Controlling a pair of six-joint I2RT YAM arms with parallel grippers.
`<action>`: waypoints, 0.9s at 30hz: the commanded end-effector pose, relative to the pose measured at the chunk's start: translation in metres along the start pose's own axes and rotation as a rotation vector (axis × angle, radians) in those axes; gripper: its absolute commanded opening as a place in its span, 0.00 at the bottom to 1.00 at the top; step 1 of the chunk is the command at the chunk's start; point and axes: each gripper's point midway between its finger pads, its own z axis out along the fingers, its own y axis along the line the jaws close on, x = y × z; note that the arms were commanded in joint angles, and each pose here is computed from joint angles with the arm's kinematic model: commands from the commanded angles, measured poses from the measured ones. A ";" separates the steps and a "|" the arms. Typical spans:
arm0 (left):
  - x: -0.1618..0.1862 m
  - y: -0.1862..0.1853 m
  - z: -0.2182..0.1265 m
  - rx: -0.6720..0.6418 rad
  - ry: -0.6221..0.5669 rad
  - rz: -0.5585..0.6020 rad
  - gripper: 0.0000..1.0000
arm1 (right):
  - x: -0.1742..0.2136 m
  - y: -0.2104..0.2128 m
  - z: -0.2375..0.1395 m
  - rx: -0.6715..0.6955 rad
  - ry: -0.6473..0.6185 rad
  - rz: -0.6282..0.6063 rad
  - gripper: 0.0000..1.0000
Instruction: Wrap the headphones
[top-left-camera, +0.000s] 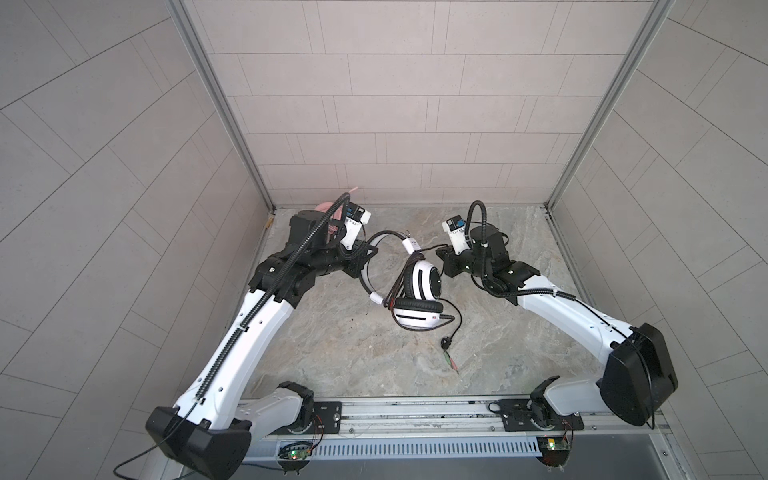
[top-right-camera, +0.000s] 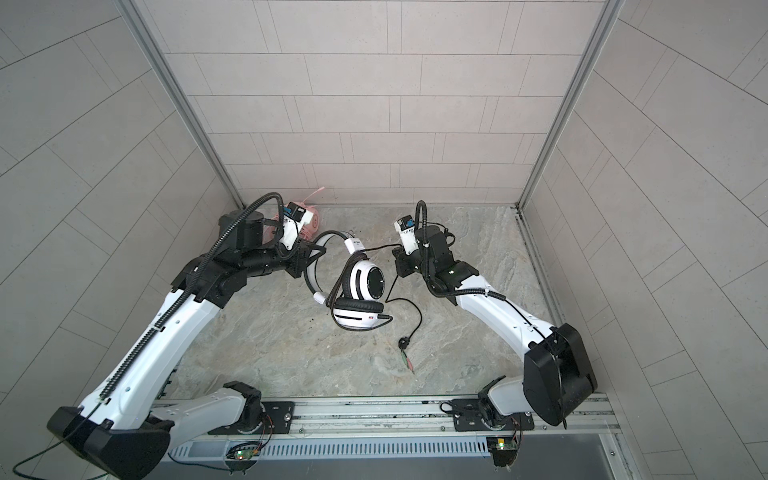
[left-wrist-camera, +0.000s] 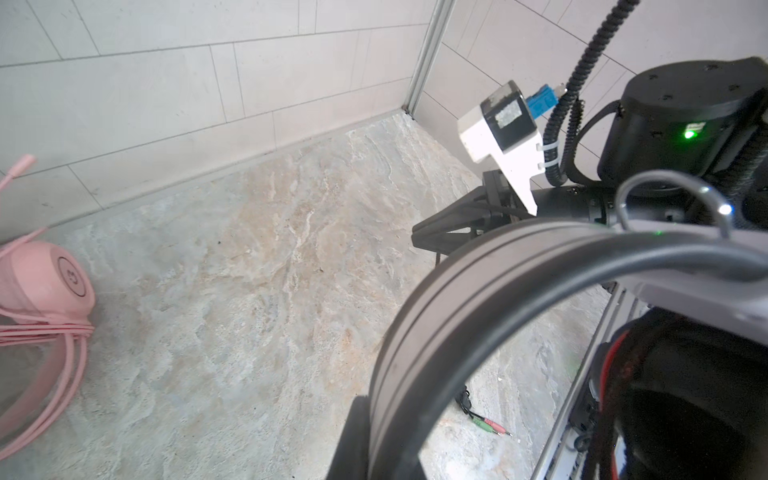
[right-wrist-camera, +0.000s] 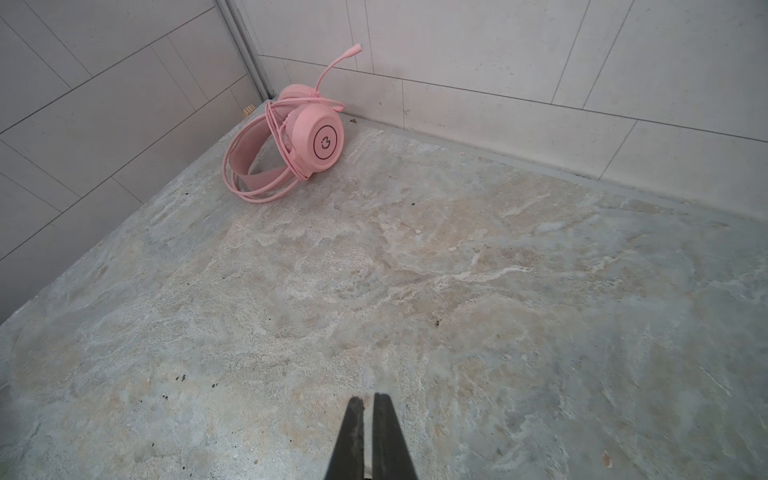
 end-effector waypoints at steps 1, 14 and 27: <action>-0.026 -0.006 -0.016 0.010 -0.121 -0.003 0.00 | -0.008 -0.010 -0.010 0.049 -0.047 0.021 0.01; -0.064 -0.039 -0.020 0.235 -0.217 -0.099 0.00 | 0.005 0.025 0.047 -0.232 0.017 0.158 0.22; -0.099 -0.035 -0.040 0.209 -0.285 -0.143 0.00 | 0.052 0.025 0.133 -0.297 0.084 0.259 0.38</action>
